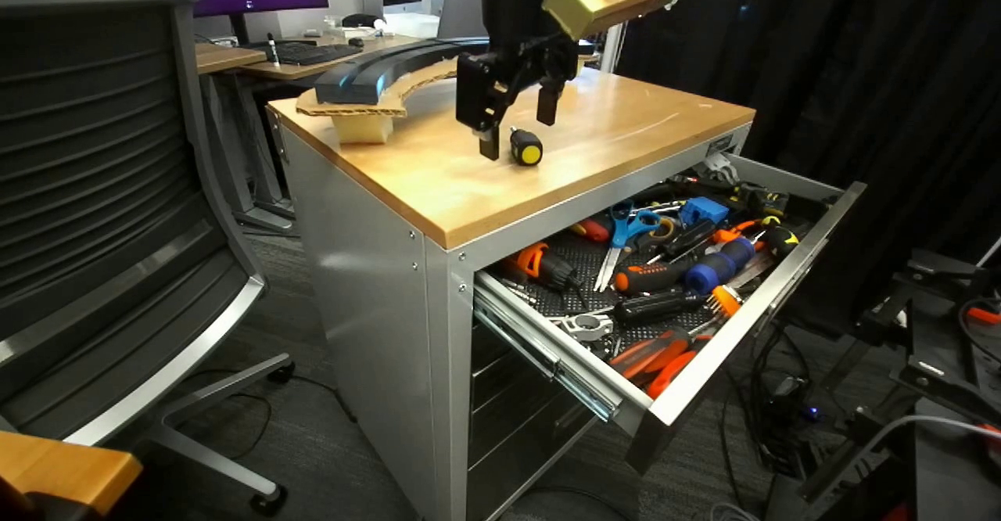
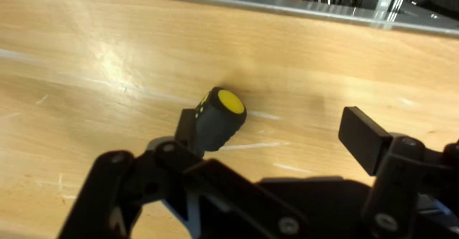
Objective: Put the screwdriver in the drawer and close it
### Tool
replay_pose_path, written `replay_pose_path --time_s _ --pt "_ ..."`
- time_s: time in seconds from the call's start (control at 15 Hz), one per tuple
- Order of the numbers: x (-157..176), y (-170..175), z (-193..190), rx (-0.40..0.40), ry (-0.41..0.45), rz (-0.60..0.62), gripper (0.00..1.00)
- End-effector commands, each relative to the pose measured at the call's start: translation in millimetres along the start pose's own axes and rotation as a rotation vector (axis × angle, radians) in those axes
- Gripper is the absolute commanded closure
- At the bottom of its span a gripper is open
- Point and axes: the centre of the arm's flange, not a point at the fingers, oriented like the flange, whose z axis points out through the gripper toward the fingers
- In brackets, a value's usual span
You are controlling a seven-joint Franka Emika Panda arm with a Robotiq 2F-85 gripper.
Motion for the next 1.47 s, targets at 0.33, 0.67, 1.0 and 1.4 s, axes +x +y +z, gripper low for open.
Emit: replay_pose_path --time_s 0.33,0.67,1.0,1.4 --pt "31 15 23 -0.057 0.038 0.162 0.25" --pt "21 20 18 -0.066 0.028 0.165 0.58" --pt "5 40 16 -0.149 -0.074 0.013 0.86" --pt "-62 73 27 -0.2 -0.239 -0.259 0.87"
